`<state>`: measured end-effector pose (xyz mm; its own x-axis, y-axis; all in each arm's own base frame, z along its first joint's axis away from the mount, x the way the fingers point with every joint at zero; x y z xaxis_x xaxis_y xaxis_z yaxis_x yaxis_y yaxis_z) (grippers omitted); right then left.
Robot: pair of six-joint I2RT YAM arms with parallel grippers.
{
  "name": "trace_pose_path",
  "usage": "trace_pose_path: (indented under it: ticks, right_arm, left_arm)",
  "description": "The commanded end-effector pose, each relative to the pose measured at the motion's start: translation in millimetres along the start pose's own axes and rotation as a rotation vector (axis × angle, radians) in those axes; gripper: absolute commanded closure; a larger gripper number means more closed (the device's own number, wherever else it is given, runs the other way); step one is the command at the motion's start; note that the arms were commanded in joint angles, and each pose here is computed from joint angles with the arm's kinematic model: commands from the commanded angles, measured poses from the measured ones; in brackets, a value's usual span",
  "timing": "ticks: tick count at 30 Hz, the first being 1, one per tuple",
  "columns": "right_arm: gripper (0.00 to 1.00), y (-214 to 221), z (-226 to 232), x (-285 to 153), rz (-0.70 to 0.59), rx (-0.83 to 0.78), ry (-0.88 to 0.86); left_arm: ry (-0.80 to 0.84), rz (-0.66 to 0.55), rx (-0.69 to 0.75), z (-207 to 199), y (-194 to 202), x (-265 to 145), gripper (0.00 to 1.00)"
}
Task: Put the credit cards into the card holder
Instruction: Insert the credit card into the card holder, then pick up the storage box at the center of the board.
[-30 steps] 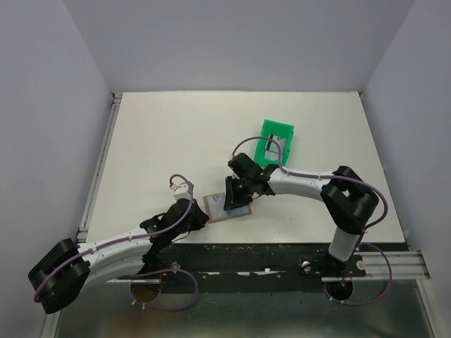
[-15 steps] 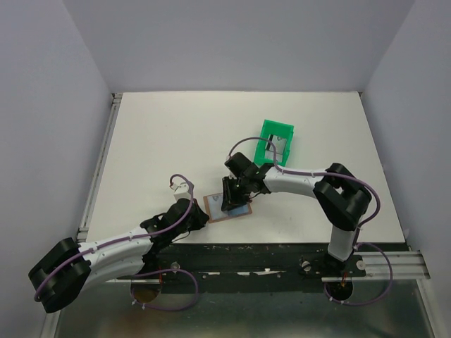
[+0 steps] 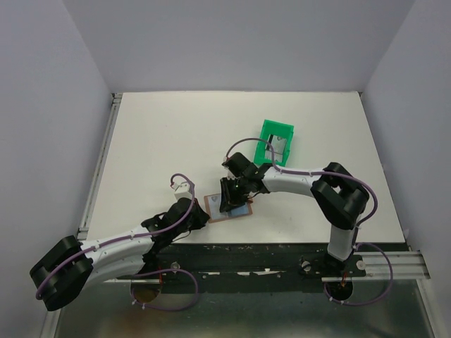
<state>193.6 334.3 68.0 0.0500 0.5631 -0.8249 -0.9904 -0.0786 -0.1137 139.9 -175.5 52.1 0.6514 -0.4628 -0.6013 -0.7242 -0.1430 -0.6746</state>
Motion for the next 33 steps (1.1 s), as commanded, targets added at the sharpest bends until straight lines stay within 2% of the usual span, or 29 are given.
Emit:
trace_pose_path:
  ticks: [1, 7, 10, 17, 23, 27, 33]
  right_arm:
    - [0.64, 0.5, 17.7, 4.4, 0.036, -0.038, -0.112]
    - [0.64, 2.3, 22.3, 3.4, 0.043, -0.047, -0.151]
    - [0.64, 0.7, 19.4, -4.9, 0.009, -0.056, -0.113]
    - [0.62, -12.4, 6.8, -48.1, -0.184, -0.084, 0.058]
    - [0.6, -21.3, 7.2, -86.2, -0.312, -0.123, 0.106]
    - [0.58, -39.5, -2.9, -118.0, -0.407, -0.108, 0.139]
    - [0.55, -91.9, -45.1, -150.9, -0.477, 0.009, 0.213]
  left_arm:
    - [-0.009, 0.042, 0.018, 1.9, 7.0, 0.0, 0.94]
    - [-0.013, 0.047, 0.019, 2.9, 8.3, 0.3, 0.94]
    - [-0.015, 0.045, 0.018, 3.3, 8.0, -0.1, 0.94]
    - [-0.039, 0.032, 0.007, 5.4, 5.3, -1.7, 0.94]
    - [-0.059, 0.026, 0.005, 7.0, 2.8, -4.3, 0.94]
    - [-0.066, 0.018, 0.002, 7.0, -0.7, -9.0, 0.9]
    - [-0.053, 0.0, 0.015, 3.9, -7.6, -15.5, 0.85]
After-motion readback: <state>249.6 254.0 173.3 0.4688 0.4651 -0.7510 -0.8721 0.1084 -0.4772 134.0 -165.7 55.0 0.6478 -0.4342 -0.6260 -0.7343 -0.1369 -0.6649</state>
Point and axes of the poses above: each gripper's point midway between its finger pads, its own x axis out along the fingers, its own z axis along the line the jaws close on, y = z × x, the point moved 5 cm from there along -x, back along the fingers, and after that the axes turned 10 degrees about x, right-handed, at the moved point
